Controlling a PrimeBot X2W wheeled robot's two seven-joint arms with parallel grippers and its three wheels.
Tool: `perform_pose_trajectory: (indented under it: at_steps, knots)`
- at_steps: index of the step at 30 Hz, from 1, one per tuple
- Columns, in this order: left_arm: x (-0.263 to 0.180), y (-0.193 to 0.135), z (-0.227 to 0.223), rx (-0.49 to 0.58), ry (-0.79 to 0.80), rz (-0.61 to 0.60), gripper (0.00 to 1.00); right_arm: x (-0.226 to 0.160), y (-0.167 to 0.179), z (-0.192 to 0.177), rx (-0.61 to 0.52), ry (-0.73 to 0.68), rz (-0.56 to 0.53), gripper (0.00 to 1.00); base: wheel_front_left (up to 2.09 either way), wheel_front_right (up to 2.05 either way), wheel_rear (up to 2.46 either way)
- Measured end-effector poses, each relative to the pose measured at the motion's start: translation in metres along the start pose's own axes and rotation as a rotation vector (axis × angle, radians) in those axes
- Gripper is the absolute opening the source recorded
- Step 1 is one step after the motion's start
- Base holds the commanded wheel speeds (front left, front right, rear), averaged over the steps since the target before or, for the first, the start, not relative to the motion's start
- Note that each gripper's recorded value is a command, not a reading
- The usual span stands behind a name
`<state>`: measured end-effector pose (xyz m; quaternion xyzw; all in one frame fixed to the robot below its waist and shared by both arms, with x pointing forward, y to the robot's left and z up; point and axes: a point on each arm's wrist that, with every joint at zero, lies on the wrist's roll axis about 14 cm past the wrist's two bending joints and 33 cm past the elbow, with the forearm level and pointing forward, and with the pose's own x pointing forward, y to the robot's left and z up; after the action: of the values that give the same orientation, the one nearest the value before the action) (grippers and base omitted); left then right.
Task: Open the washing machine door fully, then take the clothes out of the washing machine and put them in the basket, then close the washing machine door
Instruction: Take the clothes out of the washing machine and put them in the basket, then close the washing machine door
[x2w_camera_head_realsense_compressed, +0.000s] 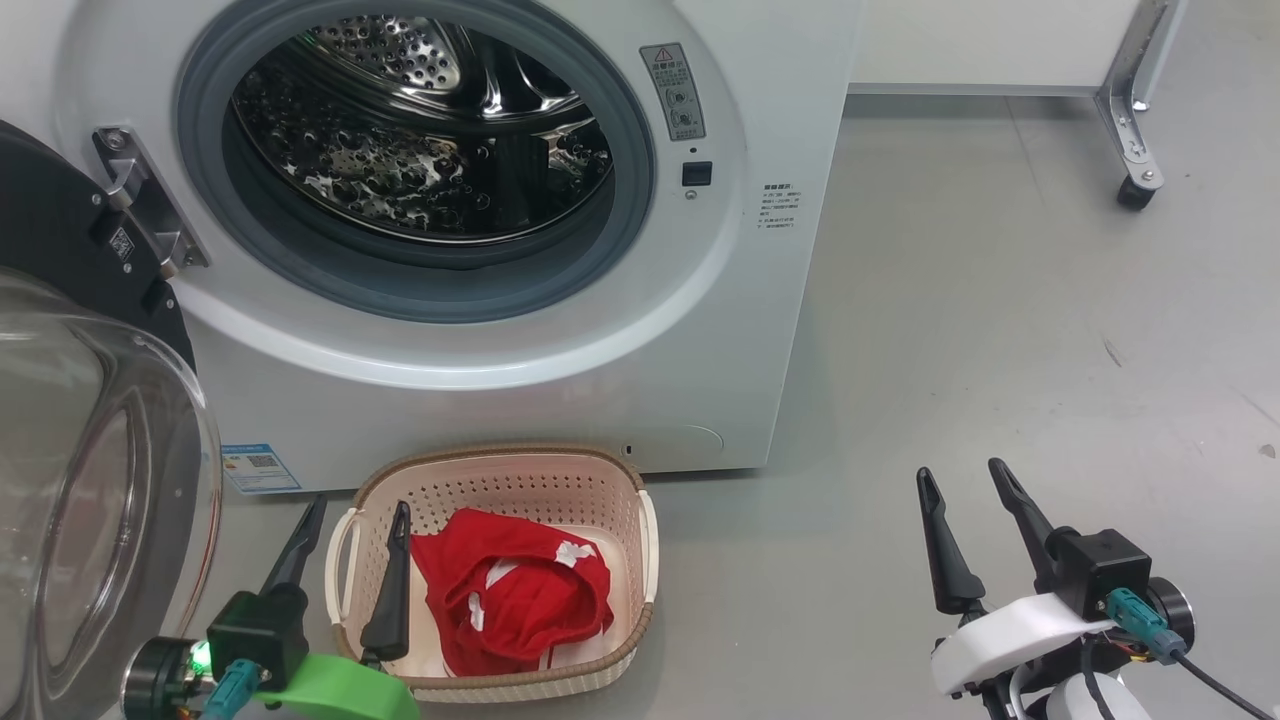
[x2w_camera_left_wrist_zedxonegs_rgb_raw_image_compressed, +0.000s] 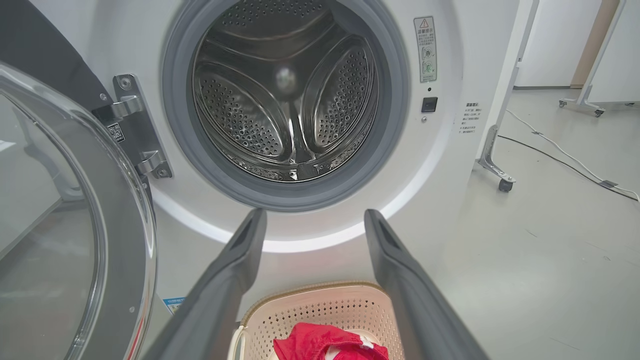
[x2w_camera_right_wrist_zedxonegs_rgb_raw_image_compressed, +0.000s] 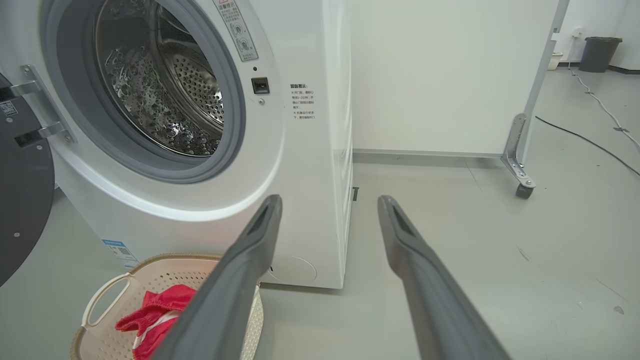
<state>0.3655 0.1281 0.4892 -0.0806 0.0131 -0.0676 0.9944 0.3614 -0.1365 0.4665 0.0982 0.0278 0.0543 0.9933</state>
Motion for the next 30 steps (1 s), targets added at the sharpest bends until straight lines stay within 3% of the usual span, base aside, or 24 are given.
perform_pose_trajectory:
  at_steps: [30]
  knots:
    - [-0.008, -0.002, 0.011, 0.005, -0.001, 0.004, 1.00, 0.000, 0.000, 0.002, 0.005, -0.008, 0.002, 1.00, -0.12, 0.12, 0.00]
